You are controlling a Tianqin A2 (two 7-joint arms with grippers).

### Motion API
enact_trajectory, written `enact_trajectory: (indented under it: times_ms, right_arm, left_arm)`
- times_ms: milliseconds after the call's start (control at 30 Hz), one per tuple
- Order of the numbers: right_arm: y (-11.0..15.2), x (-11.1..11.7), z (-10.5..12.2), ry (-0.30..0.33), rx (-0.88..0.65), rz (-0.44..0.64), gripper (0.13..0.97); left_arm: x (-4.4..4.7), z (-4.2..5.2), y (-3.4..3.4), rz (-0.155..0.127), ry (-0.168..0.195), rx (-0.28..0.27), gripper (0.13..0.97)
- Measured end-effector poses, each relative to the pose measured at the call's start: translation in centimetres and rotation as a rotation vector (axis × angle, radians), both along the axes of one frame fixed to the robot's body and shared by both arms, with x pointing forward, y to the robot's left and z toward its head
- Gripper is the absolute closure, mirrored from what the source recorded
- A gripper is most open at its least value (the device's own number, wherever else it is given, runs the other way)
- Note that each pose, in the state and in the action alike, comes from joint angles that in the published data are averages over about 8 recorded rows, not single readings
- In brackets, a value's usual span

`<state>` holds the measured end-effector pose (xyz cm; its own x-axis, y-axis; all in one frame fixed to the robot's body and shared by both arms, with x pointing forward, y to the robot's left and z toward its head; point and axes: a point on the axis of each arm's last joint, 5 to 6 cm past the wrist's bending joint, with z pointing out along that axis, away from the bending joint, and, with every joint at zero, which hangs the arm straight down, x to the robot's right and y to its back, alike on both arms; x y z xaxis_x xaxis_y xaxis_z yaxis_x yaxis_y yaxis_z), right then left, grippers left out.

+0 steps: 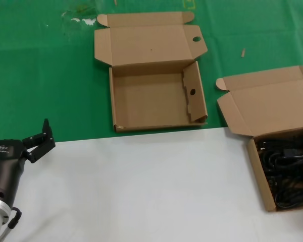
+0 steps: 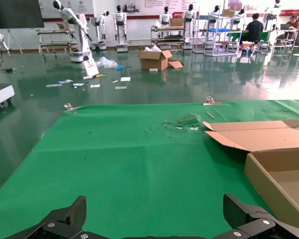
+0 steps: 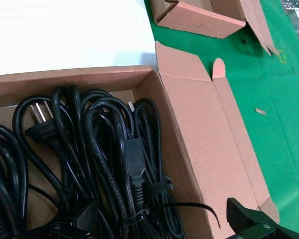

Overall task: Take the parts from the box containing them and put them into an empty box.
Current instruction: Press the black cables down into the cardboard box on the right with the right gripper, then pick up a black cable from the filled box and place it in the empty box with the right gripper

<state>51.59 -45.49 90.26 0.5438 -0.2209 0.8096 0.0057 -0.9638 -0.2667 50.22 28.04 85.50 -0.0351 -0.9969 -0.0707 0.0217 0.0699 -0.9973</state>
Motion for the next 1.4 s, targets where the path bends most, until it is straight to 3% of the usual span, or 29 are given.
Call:
enact_trajectory:
  times_ms: [200,500,767,900,1167,1400]
  right_arm:
    - [0.1,0.2,-0.04,0.002,0.001,0.004,0.201]
    - [0.15,0.31,-0.12,0.007,0.002,0.01,0.332]
    - [0.16,0.29,-0.08,0.011,0.005,0.016,0.519]
    - [0.23,0.23,0.02,0.011,0.005,0.019,0.519]
    - [0.43,0.07,0.29,0.007,0.004,0.021,0.734]
    - [0.53,-0.26,0.54,0.003,0.002,0.02,0.827]
  left_arm:
    - [0.0,0.0,0.0,0.0,0.0,0.0,0.132]
    - [0.0,0.0,0.0,0.0,0.0,0.0,0.132]
    - [0.0,0.0,0.0,0.0,0.0,0.0,0.132]
    - [0.0,0.0,0.0,0.0,0.0,0.0,0.132]
    - [0.0,0.0,0.0,0.0,0.0,0.0,0.132]
    - [0.0,0.0,0.0,0.0,0.0,0.0,0.132]
